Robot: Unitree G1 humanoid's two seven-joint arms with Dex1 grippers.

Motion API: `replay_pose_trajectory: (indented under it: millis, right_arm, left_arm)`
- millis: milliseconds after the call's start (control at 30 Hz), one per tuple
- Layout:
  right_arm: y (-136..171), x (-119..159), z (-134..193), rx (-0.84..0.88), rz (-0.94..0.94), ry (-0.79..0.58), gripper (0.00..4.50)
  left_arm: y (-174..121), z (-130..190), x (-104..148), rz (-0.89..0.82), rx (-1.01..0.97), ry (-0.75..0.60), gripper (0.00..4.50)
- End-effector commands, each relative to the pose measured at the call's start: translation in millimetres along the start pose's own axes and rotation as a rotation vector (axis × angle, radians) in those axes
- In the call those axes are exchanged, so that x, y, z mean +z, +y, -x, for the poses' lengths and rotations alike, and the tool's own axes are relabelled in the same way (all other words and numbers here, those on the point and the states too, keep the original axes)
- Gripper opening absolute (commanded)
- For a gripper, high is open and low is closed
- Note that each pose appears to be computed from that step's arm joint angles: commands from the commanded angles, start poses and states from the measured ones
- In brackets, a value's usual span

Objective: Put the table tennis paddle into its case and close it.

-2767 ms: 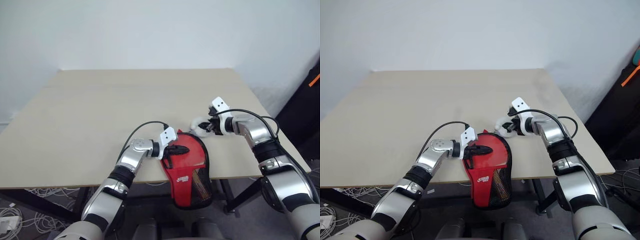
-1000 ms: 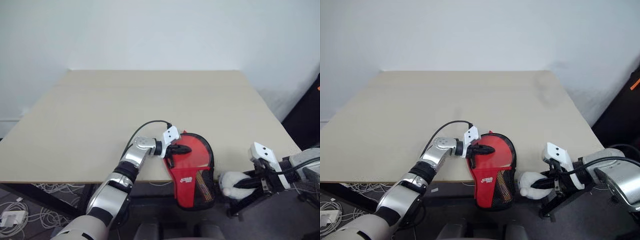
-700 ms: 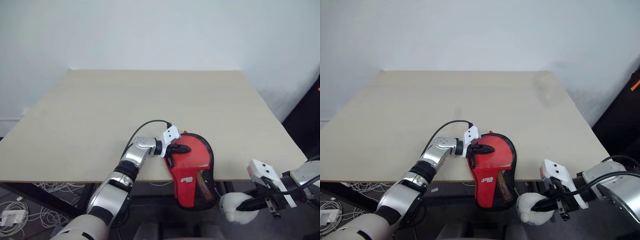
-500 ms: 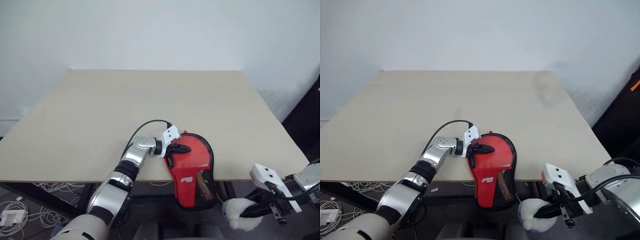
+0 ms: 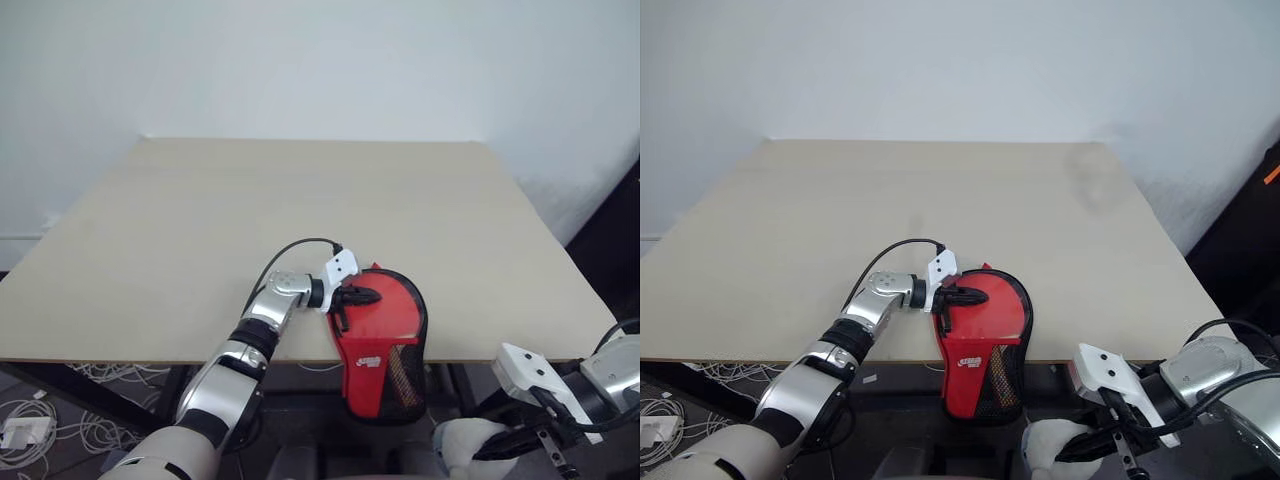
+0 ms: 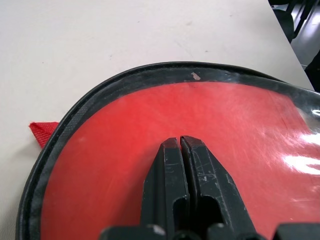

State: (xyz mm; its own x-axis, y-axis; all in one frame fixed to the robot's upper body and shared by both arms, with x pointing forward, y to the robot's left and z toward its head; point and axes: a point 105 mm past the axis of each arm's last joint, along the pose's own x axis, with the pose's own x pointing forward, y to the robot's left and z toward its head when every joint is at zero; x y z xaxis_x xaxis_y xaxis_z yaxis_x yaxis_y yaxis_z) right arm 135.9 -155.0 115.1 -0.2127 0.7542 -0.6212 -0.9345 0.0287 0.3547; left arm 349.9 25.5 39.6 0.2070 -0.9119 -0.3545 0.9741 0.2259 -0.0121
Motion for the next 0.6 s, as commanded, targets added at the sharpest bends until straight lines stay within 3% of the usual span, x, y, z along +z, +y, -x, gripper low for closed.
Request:
replay_pose_trajectory:
  millis: [33,300,333,433,600]
  right_arm:
    - [0,7,0,0.006,0.06,-0.006,1.65]
    - [-14,15,12,-0.033,0.082,-0.018,4.47]
    - [-17,18,15,-0.044,0.08,-0.033,4.47]
    - [-40,35,27,-0.134,0.082,-0.121,4.5]
    - [-87,63,47,-0.342,0.073,-0.293,4.5]
  left_arm:
    - [0,0,-12,0.027,0.008,0.046,0.0]
    - [3,0,-9,0.037,0.038,0.024,0.0]
    - [5,1,-6,0.037,0.049,0.014,0.0]
    - [10,11,4,0.026,0.075,-0.019,0.59]
    - [21,49,20,0.003,0.163,-0.074,2.3]
